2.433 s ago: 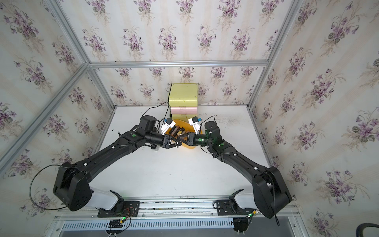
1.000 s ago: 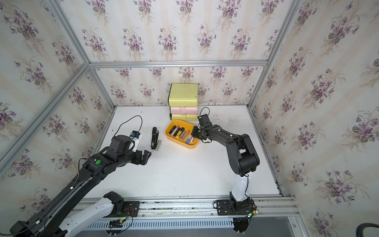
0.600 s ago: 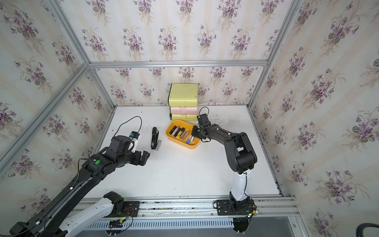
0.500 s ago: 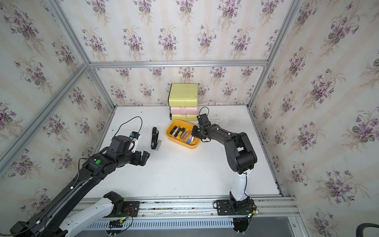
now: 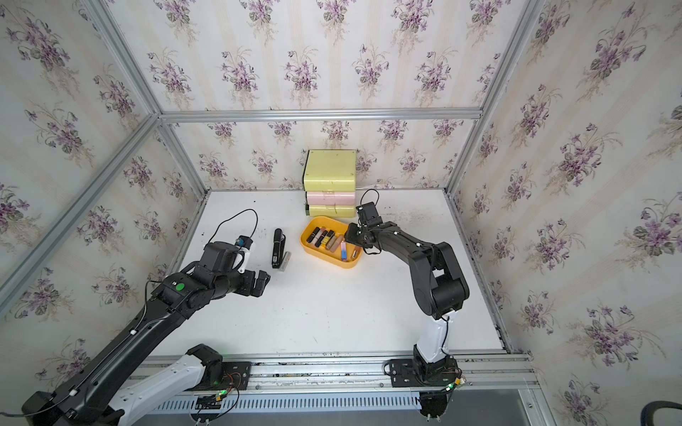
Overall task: Put the lipstick into the storage box
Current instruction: Place the lipstick in the storage box, then pick up the lipstick at the center of the board.
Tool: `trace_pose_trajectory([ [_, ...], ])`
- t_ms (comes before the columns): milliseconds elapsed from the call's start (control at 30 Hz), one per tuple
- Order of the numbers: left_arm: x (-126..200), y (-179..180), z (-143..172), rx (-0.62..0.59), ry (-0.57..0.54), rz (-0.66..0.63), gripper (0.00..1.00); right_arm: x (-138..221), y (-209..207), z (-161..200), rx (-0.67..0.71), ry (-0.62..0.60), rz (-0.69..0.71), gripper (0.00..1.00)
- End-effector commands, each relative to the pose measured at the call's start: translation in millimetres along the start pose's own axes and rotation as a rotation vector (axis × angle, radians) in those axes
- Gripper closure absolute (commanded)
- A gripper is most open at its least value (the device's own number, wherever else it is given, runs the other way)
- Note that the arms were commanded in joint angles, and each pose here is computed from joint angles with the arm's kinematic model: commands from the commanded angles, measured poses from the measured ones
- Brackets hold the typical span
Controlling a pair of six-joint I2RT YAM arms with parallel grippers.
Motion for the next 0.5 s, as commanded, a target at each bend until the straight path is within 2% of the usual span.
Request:
trace_pose_trajectory([
  [0,-1.1,-0.6,-3.2,0.003,-0.006,0.005,0.0,14.6,12.1,-5.0,0.012,-0.026,-0.058,0.49],
  [267,-14.5,-2.5,0.3,0.015,0.045,0.019,0.0,67.2,55.3,-1.1,0.136,-0.06,-0.308,0.48],
  [467,-33.6,-8.1,-1.9,0.024,0.11,0.062,0.0,101.7,62.2,19.5,0.198,-0.035,-0.467,0.47],
])
Point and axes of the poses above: each gripper's point midway between its finger pads, its own x axis back along the fingers, its own y axis along the line the jaws close on, z = x × y, the point moved 8 cm from there along x, back along the fingers, and after that the axes turned 7 degrees about -x, right-handed, at the moved point
